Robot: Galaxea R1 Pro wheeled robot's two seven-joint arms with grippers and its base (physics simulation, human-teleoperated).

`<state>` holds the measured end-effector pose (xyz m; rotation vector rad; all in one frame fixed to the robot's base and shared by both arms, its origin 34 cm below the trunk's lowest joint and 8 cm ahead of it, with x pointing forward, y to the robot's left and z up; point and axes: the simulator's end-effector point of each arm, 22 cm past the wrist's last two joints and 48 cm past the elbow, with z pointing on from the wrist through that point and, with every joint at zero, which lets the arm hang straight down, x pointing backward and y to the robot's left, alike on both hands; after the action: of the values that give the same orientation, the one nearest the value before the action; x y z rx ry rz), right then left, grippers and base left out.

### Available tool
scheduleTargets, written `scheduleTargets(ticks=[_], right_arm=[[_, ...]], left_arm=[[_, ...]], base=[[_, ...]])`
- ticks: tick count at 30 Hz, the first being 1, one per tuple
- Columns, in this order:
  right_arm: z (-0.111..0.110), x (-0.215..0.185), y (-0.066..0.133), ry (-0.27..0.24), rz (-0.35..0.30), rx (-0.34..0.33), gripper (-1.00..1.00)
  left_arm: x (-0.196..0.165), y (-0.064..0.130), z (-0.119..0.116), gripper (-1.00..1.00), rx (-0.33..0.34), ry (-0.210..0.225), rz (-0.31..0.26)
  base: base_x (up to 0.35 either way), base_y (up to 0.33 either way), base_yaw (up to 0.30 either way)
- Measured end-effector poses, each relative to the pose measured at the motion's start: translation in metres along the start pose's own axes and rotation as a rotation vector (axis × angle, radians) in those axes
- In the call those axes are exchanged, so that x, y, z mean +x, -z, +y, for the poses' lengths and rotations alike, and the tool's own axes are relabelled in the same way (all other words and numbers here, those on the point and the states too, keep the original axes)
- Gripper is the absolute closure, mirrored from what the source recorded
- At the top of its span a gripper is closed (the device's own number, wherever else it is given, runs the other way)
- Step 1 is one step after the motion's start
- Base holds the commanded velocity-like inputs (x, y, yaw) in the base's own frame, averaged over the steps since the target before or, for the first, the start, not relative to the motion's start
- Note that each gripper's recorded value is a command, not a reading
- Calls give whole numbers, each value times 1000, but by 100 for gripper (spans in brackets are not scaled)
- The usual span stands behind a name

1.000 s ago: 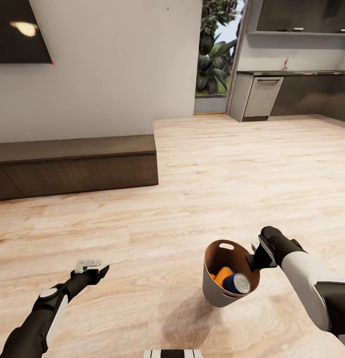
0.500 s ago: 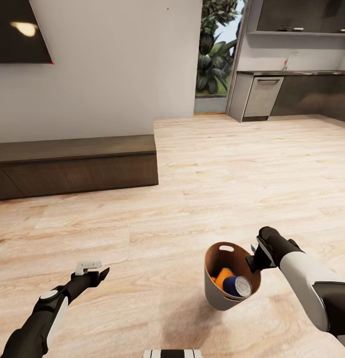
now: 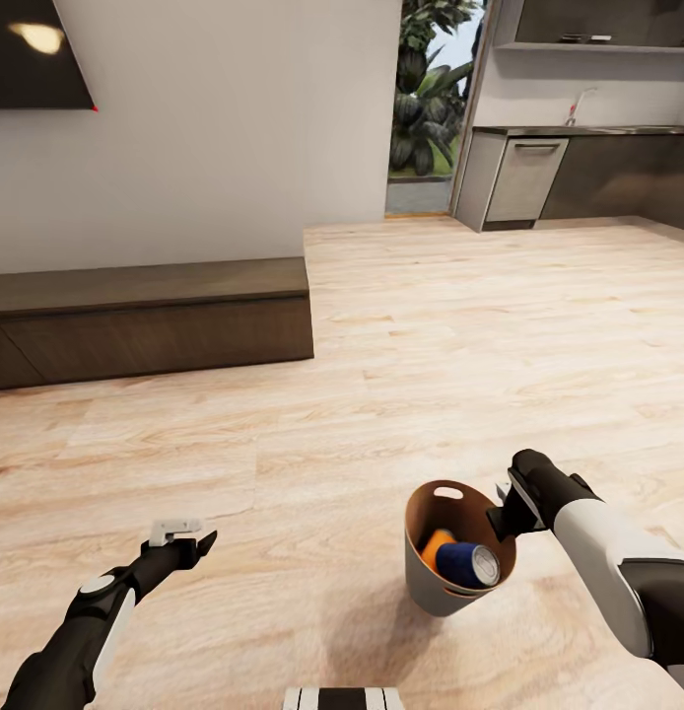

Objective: Put the three can of soda from the living room inside the tash can in the kitchen.

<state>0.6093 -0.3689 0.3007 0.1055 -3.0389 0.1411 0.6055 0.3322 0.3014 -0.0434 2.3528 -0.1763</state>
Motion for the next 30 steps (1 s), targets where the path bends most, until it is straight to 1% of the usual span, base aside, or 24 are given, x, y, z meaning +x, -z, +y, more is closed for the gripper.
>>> scheduleTargets(ticks=[3,9,30], right_arm=[[1,1,-2,2,4,1,100],[1,5,-16,7,29,4,100],[1,4,-16,7,28,4,100]], left_arm=[[1,-1,0,-100,-1,-4,-4],[19,-8,3,-100,-3,-1,24],[22,-8,3,-100,-3,1,26]], base=[[0,0,0],[0,0,0],[0,0,0]])
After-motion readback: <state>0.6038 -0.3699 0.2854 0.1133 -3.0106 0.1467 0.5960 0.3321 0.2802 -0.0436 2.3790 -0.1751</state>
